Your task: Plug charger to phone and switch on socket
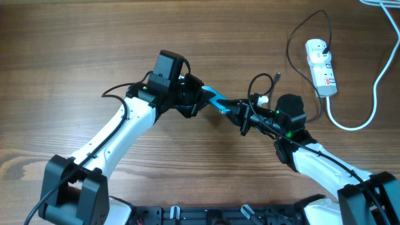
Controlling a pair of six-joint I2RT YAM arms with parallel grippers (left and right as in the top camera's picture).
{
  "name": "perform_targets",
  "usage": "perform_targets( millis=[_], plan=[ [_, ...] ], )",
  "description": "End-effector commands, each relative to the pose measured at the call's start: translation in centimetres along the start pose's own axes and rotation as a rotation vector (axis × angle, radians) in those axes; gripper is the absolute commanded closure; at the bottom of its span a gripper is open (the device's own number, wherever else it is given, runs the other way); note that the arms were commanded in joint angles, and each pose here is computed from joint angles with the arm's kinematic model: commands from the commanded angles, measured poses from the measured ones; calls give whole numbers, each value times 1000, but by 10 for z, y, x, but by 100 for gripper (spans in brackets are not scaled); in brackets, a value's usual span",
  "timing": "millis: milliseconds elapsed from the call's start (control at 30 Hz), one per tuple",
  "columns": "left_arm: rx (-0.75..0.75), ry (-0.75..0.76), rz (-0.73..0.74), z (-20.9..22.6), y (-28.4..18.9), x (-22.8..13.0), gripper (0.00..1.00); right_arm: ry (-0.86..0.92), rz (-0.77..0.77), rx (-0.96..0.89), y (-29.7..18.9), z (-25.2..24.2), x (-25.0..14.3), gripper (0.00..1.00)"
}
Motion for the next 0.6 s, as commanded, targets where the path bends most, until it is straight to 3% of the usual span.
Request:
perform_targets(
  millis=[0,33,267,400,467,533,567],
  plan=[
    [5,67,17,3,2,-2,96,-80,76,-41,2,-5,-15,96],
    [4,65,15,3,1,0,96,-80,76,-41,2,-5,-15,94],
    [-38,202,-28,-1,-15,28,96,-34,52,-77,2,-14,-9,46],
    [-73,246,-14,-3,-27,40,96,8,-6,-149,0,-34,5,32],
    [-95,262,5,-4,-32,42,96,-108,-55,-164,-1,-40,16,32],
    [-141,304,81,-8,-38,34,96,-450,-105,-173,-2,-38,29,32],
    [-162,329,117,-10,-40,29,96,-607,-115,-180,-3,-37,32,26]
  ],
)
Point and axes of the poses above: each gripper's point midway between its finger pads, its own y axis out along the fingers, its own z axis along the line the jaws close on, x = y × z, the point moved 1 cm from there along -y, back along the fingers, and after that the axes turned 2 degrees about y, right-handed, at the moved point
